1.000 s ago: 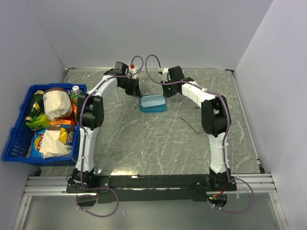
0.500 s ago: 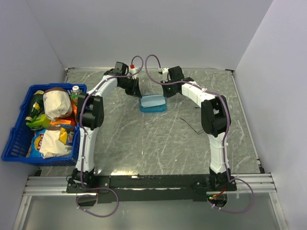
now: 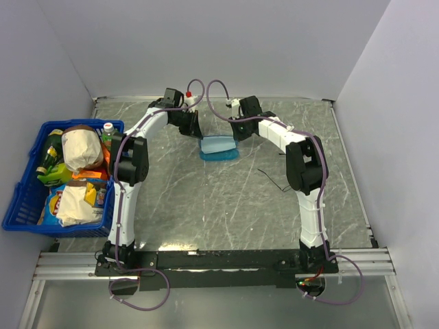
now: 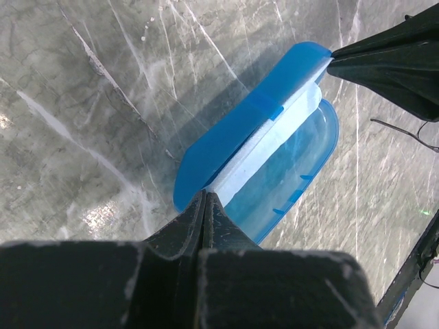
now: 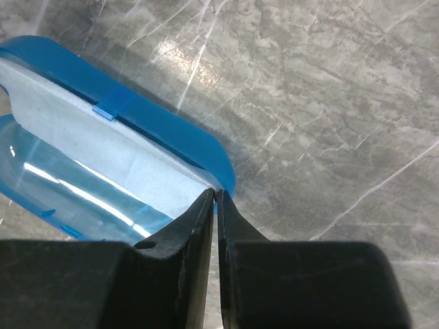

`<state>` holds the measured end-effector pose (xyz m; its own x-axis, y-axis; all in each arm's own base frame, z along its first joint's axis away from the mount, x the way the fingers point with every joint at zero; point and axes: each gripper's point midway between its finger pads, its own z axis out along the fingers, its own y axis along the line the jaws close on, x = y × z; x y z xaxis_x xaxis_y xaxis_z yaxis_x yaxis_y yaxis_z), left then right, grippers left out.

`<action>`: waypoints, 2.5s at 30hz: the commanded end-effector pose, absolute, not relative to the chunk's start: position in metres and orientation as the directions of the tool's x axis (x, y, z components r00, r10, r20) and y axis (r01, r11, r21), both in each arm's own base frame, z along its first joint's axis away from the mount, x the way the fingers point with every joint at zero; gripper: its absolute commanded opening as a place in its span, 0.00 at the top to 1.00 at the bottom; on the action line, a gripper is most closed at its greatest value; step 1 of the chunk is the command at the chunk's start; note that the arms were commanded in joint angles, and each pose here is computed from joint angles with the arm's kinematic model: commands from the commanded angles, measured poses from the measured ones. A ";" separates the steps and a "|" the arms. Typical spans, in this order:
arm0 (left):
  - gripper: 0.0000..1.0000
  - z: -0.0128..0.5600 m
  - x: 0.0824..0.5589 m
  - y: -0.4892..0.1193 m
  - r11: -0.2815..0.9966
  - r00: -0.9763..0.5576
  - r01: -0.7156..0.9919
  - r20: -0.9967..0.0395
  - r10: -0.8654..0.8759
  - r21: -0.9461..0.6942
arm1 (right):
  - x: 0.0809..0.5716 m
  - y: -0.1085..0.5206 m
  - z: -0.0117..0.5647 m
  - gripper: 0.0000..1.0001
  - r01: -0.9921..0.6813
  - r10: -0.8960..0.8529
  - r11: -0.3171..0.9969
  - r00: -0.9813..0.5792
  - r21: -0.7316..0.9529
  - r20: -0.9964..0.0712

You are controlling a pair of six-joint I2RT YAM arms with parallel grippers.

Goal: Organize the sunglasses
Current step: Place the folded cleaning cloth.

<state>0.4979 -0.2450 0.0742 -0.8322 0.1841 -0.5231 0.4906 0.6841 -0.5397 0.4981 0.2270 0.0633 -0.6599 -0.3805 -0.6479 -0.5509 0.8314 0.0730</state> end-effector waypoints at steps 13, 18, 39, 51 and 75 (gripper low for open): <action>0.99 0.085 0.504 -0.246 0.686 -0.811 0.507 -0.558 0.176 -0.521 | 0.511 0.229 0.082 0.73 -0.548 -0.375 0.836 -0.618 0.036 -0.691; 0.99 0.081 0.507 -0.244 0.701 -0.811 0.503 -0.556 0.181 -0.505 | 0.510 0.229 0.082 0.73 -0.547 -0.374 0.836 -0.619 0.037 -0.691; 0.04 0.095 0.504 -0.248 0.686 -0.799 0.516 -0.577 0.170 -0.513 | 0.508 0.231 0.085 0.72 -0.554 -0.370 0.831 -0.614 0.047 -0.697; 0.03 0.115 0.497 -0.245 0.681 -0.775 0.539 -0.609 0.170 -0.496 | 0.499 0.225 0.118 0.67 -0.588 -0.399 0.809 -0.561 0.009 -0.725; 0.04 0.159 0.465 -0.151 0.778 -0.698 0.528 -0.697 0.167 -0.342 | 0.437 0.140 0.141 0.17 -0.592 -0.474 0.802 -0.554 -0.075 -0.684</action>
